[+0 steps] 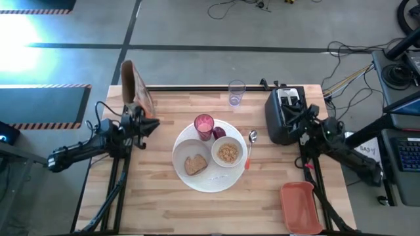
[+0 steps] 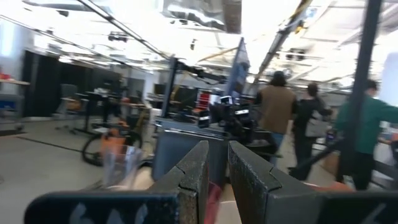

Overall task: Arrange a breakfast setting
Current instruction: Return to Home Position

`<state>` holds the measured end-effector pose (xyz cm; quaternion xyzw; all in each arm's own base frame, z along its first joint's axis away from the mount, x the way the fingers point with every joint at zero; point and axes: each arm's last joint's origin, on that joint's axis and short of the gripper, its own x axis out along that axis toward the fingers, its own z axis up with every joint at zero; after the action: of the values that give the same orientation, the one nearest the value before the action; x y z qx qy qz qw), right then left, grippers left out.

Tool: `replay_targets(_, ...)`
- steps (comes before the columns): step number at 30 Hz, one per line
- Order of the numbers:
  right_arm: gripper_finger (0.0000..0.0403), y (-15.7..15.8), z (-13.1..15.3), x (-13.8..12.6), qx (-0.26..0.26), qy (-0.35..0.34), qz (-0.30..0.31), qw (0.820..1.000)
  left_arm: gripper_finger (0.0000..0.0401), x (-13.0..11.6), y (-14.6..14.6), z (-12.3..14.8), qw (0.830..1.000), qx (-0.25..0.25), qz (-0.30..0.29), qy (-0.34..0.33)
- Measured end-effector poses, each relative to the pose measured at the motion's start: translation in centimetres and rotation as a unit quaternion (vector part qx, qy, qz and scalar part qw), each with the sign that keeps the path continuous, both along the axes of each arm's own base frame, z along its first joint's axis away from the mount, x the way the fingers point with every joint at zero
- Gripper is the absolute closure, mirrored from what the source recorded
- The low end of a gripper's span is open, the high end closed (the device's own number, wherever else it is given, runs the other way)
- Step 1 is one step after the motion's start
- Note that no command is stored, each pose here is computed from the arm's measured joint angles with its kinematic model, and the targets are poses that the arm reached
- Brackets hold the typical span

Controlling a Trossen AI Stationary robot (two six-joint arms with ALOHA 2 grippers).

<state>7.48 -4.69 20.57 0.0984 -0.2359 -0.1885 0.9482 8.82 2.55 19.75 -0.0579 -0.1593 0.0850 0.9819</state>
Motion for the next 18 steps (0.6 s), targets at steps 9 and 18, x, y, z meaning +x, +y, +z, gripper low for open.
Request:
replay_targets(9,0.0342,-0.77,-0.01,-0.54,0.001,0.0,-0.054,0.999,0.0356,-0.13,0.41,0.0,1.0,0.0,0.024,0.0)
replay_targets(18,0.0342,-0.79,-0.02,-0.55,0.001,0.001,-0.055,0.999,0.0356,-0.1,0.35,-0.01,1.0,0.0,0.02,0.0)
